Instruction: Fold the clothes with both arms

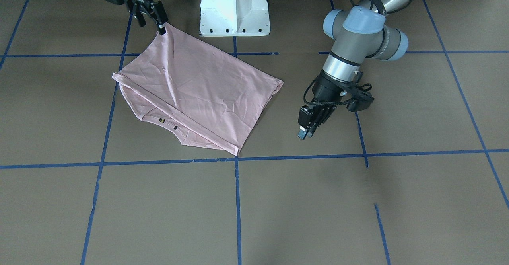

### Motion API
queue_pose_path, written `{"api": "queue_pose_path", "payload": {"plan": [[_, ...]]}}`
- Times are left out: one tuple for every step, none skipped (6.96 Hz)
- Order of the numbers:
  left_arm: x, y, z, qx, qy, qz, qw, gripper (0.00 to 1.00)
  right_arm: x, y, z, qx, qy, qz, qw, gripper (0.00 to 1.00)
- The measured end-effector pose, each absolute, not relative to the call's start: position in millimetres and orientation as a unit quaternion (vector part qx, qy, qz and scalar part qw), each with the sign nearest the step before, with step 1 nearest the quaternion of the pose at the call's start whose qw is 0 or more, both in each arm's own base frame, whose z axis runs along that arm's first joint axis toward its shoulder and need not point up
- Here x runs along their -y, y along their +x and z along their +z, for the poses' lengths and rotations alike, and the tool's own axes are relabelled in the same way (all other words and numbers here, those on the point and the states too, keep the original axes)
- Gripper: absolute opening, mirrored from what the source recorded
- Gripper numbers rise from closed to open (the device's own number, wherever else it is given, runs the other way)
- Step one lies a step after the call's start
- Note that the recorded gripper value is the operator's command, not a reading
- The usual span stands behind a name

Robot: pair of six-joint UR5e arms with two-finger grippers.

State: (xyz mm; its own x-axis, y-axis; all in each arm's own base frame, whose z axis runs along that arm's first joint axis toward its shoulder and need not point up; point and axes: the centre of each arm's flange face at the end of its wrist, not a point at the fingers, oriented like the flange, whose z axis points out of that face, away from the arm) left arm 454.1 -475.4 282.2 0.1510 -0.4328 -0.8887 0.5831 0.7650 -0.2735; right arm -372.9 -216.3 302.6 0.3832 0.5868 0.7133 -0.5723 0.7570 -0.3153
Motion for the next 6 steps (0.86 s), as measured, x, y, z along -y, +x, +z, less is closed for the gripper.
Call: {"api": "queue_pose_path", "payload": {"plan": [[431, 474, 264, -0.522, 0.029, -0.334, 0.784, 0.57, 269, -352, 291, 0.442, 0.004, 0.351, 0.825, 1.0], [386, 487, 257, -0.481, 0.002, -0.321, 0.816, 0.58, 306, -343, 291, 0.441, 0.015, 0.345, 0.828, 1.0], [348, 501, 263, -0.448, -0.017, -0.301, 0.842, 0.58, 328, -343, 295, 0.437, 0.022, 0.341, 0.832, 1.0], [329, 513, 268, -0.432, -0.026, -0.288, 0.854, 0.58, 338, -344, 294, 0.438, 0.025, 0.34, 0.832, 1.0], [322, 519, 272, -0.424, -0.028, -0.28, 0.861, 0.58, 342, -345, 293, 0.438, 0.026, 0.339, 0.832, 1.0], [321, 524, 275, -0.419, -0.026, -0.274, 0.865, 0.57, 343, -345, 294, 0.436, 0.026, 0.34, 0.833, 1.0]]}}
